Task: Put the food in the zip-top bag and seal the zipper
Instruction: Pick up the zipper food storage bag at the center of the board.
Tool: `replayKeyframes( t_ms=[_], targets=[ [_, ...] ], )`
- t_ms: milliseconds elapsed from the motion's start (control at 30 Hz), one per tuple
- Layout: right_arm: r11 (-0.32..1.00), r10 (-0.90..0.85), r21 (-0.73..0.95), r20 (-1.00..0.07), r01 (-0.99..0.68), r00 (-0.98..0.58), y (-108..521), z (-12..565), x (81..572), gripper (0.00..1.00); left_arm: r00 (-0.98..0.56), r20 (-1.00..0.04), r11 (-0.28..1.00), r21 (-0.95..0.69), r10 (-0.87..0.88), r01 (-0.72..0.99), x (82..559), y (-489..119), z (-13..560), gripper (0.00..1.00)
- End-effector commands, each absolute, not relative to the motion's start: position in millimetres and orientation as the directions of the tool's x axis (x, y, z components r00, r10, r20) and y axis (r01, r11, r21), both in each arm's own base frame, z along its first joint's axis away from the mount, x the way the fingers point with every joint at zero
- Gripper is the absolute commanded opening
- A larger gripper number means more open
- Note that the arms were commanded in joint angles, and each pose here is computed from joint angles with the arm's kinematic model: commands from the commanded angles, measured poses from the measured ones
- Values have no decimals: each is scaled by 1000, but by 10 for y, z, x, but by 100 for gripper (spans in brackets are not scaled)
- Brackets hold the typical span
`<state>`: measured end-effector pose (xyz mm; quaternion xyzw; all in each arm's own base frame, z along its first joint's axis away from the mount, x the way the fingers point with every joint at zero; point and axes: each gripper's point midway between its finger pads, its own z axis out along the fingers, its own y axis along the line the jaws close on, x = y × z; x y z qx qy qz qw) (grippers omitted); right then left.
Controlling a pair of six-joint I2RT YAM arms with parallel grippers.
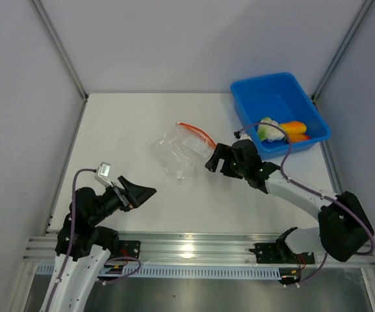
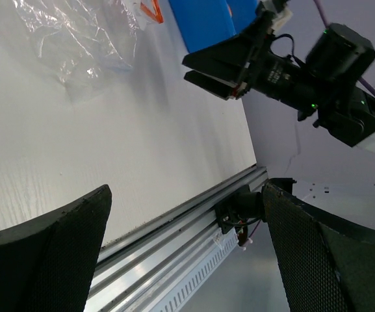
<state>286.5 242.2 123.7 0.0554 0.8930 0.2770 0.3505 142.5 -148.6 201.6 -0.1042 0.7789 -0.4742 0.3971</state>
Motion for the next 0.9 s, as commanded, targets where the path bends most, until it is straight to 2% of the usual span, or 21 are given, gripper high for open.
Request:
replayKeyframes(
  t_ms=[0,67,167,333,500,567,667,867],
  targets=[
    [716,316,659,-598,-229,-736,2798,1650,3111,99,-627,-597,566,-773,-501,285,1367,-1447,2221,100],
    [784,239,577,-621,-230,-746,2749,1454,3228,99,-611,-623,581,-755,-489,305,1343,-1425,2270,100],
    [843,157,466,-691,-269,-705,2676,1458,3535,100,-593,-651,596,-733,-474,328,1313,-1402,2290,100],
    [863,114,411,-725,-294,-679,2573,1474,4062,99,-585,-667,618,-715,-461,328,1326,-1376,2257,99],
    [817,60,451,-687,-360,-724,2632,1413,4419,99,-592,-671,621,-709,-447,335,1355,-1396,2267,100],
    [762,22,492,-670,-422,-742,2755,1370,4489,96,-600,-666,617,-712,-443,335,1361,-1412,2264,100],
    [676,-38,533,-663,-508,-747,2941,1332,4513,91,-607,-661,607,-717,-440,341,1366,-1434,2257,99],
    [565,-80,592,-653,-574,-753,3130,1260,4409,82,-619,-655,597,-723,-433,347,1328,-1453,2235,99]
  ],
)
